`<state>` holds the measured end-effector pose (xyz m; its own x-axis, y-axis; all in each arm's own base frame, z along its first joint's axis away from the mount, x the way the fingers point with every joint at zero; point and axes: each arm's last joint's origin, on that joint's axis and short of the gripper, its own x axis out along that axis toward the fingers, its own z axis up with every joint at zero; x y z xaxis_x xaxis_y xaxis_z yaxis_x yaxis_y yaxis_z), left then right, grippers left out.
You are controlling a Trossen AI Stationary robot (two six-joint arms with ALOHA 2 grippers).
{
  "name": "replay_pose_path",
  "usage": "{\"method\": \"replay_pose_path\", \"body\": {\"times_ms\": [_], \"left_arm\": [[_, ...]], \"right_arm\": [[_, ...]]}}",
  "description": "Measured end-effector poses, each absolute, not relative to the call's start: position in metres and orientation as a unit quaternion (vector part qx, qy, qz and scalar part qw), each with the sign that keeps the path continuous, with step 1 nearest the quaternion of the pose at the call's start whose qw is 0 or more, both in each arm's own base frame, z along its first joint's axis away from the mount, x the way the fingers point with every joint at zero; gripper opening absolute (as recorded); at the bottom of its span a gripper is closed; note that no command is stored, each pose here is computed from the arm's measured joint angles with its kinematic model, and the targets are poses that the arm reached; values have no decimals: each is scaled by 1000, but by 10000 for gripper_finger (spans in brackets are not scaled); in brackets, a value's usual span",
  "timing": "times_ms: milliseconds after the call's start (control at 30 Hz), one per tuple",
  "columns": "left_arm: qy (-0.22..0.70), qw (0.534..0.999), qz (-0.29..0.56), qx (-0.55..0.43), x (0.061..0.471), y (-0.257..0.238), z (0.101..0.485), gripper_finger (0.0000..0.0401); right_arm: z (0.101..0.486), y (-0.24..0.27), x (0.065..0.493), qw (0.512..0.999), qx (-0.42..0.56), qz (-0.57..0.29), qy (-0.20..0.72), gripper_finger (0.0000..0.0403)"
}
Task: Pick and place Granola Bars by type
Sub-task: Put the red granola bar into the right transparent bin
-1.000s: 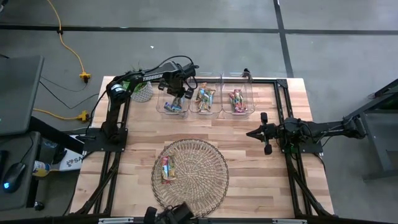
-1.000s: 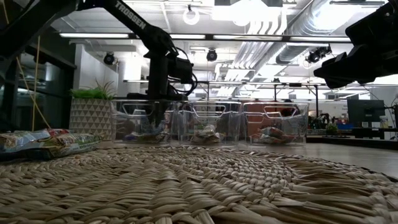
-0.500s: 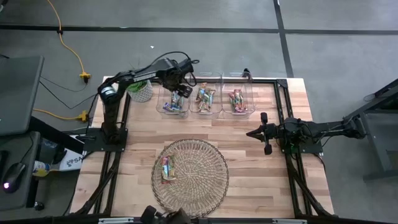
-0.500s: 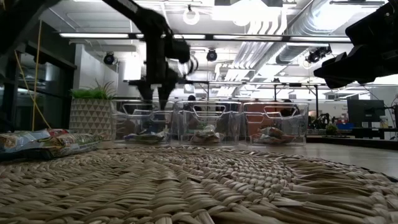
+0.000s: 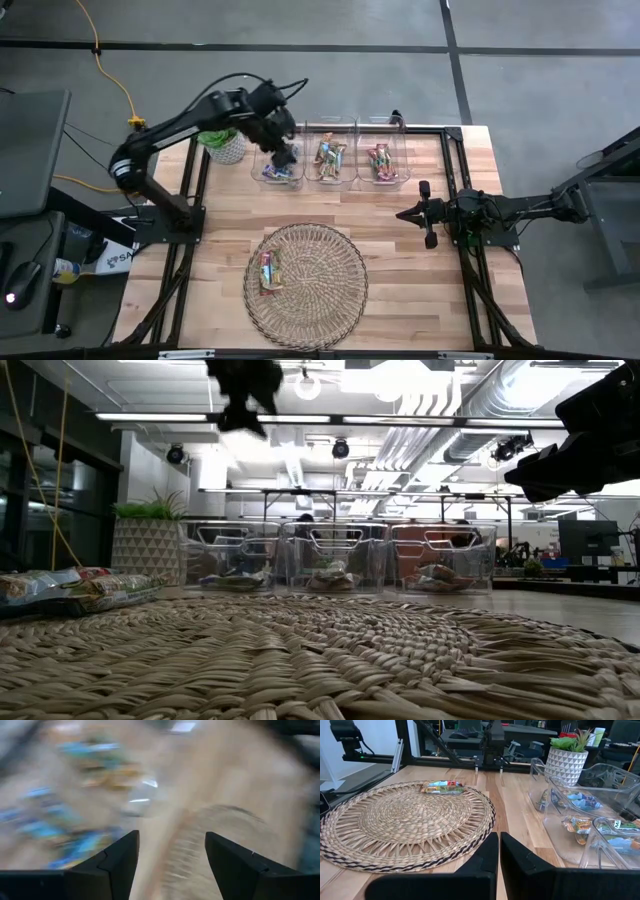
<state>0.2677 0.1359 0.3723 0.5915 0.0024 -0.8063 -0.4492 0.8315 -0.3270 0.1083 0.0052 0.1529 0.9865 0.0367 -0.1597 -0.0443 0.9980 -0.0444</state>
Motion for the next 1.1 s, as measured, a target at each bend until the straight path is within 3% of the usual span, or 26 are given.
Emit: {"method": "replay_pose_path", "body": {"times_ms": [233, 433, 733, 1100], "left_arm": [[373, 885, -49, -275, 244, 90, 410, 224], [368, 877, -122, -285, 226, 49, 428, 224], [391, 869, -90, -290, 199, -25, 443, 224], [369, 863, 37, -344, 176, -108, 439, 224]], "right_arm": [[153, 5, 108, 996, -24, 20, 80, 0], [153, 5, 108, 996, -24, 20, 80, 0], [153, 5, 108, 996, -24, 20, 80, 0], [153, 5, 108, 996, -24, 20, 80, 0]]}}
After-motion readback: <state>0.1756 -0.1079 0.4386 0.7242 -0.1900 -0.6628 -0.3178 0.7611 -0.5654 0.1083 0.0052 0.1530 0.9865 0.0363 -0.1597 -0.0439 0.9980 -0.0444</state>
